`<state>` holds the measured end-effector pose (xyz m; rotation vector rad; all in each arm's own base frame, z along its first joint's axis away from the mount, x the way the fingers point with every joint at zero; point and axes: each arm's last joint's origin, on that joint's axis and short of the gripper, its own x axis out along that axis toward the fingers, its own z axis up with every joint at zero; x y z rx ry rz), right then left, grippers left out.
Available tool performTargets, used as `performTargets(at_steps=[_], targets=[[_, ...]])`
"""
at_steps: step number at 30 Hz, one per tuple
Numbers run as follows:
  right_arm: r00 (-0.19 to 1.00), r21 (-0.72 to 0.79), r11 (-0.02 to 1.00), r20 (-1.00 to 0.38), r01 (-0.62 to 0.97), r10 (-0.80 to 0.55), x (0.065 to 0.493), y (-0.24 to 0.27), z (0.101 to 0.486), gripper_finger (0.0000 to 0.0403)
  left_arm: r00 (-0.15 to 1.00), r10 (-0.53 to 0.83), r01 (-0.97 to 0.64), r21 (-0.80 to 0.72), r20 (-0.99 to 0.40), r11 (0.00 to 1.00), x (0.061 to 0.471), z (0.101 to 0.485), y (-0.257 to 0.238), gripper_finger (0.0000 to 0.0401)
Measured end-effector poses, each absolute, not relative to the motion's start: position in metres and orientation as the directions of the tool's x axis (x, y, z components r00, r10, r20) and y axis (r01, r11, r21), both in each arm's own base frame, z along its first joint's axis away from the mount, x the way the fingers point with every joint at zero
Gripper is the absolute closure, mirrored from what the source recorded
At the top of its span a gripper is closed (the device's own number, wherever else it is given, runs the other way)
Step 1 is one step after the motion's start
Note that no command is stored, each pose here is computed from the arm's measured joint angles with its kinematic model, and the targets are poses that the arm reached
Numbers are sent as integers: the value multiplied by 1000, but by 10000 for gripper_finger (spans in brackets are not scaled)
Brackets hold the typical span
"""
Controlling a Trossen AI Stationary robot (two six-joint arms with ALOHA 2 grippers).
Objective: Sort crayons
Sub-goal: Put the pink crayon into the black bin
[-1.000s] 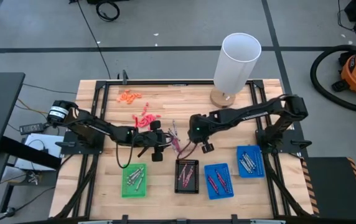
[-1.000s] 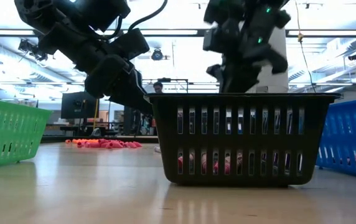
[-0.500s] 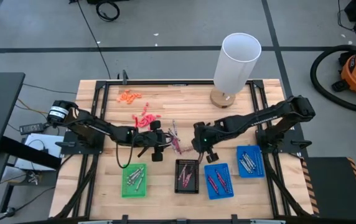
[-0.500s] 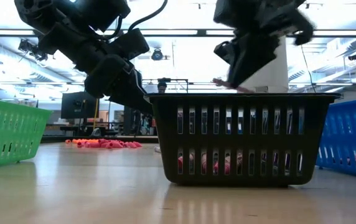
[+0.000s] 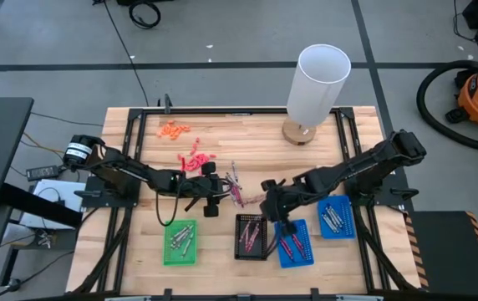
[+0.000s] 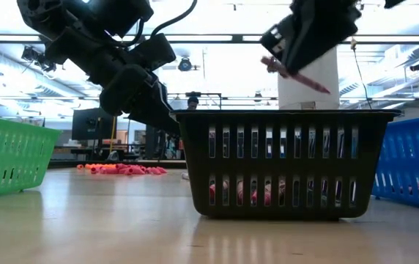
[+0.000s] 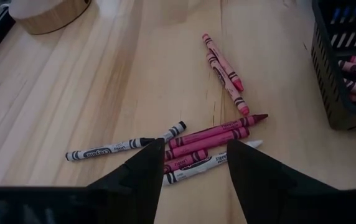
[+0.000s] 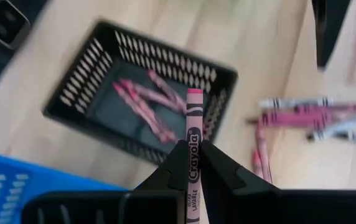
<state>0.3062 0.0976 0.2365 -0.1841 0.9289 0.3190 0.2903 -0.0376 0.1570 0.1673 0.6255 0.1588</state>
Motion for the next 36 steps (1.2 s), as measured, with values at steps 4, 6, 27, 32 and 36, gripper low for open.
performTargets(at_steps=[4,6,27,32,36], targets=[[605,-11,930,-762,-366,229,310,104,241,372,799,198,-95,205,-567,974,290,157,-38,216],[626,-12,929,-742,-370,240,312,106,243,372,799,198,-95,206,-568,974,290,157,-37,216],[758,-111,877,-560,-468,334,329,124,179,372,796,198,-91,210,-573,974,290,156,-38,216],[716,-155,865,-638,-478,282,333,122,151,372,793,198,-89,212,-577,973,290,156,-38,216],[699,-189,847,-666,-496,261,332,122,145,370,789,199,-88,214,-581,973,289,156,-38,216]])
